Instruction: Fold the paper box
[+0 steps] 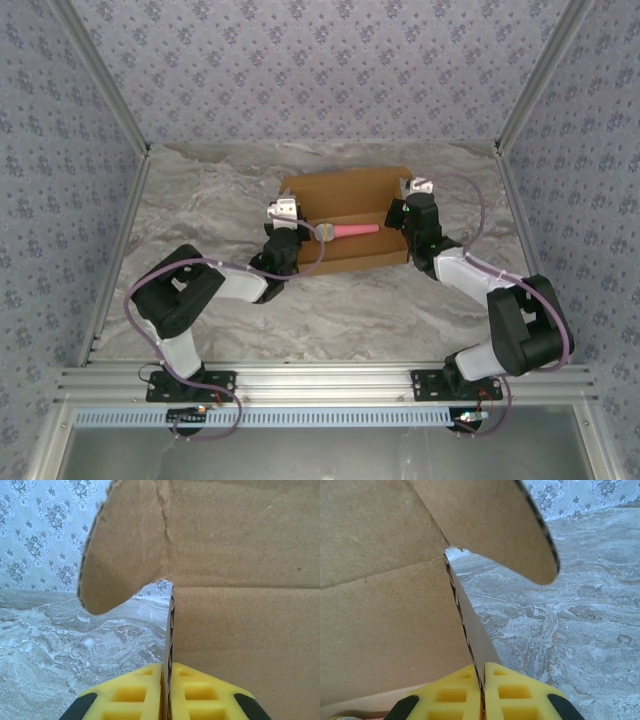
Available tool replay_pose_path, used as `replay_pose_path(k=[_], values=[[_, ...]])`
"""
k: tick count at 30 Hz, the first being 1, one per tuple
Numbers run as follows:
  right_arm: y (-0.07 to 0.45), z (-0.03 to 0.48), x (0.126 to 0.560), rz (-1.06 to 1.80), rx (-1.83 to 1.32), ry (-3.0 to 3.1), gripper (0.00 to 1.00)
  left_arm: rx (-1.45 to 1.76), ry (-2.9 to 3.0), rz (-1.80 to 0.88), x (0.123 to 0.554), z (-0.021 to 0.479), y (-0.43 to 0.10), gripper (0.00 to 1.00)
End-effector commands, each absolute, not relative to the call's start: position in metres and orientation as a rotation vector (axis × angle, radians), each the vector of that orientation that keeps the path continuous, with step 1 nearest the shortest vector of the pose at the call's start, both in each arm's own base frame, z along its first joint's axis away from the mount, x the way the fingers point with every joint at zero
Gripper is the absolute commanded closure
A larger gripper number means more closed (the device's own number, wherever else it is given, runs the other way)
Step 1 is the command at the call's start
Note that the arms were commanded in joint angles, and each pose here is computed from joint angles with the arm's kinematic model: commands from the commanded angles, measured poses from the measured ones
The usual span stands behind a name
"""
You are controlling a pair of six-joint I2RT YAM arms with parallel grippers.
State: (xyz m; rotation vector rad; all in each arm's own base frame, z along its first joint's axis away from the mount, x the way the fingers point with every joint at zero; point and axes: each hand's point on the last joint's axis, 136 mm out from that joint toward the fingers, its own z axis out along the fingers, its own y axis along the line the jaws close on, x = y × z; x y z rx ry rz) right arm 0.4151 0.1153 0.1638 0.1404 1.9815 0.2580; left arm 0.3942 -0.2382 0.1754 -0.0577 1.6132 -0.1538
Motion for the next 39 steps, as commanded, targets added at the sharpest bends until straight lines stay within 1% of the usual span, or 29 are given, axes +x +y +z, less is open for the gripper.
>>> replay_pose_path(k=[1, 8, 14, 24, 29, 39], values=[[0.114, 0.142, 0.401, 0.233, 0.138, 2.053, 0.9, -0.05, 1.607, -0.168, 0.387, 0.181, -0.24, 0.89], [0.114, 0.147, 0.401, 0.22, 0.139, 2.028, 0.91, -0.083, 1.626, -0.19, 0.387, 0.192, -0.24, 0.85], [0.118, 0.147, 0.398, 0.207, 0.142, 2.012, 0.92, -0.152, 1.666, -0.235, 0.386, 0.193, -0.238, 0.85], [0.125, 0.149, 0.392, 0.214, 0.197, 1.97, 0.92, -0.246, 1.691, -0.309, 0.386, 0.194, -0.24, 0.95], [0.129, 0.15, 0.39, 0.214, 0.199, 1.962, 0.92, -0.248, 1.694, -0.307, 0.382, 0.19, -0.241, 0.99], [0.125, 0.153, 0.385, 0.187, 0.17, 1.959, 0.9, -0.202, 1.704, -0.266, 0.371, 0.172, -0.233, 1.0]])
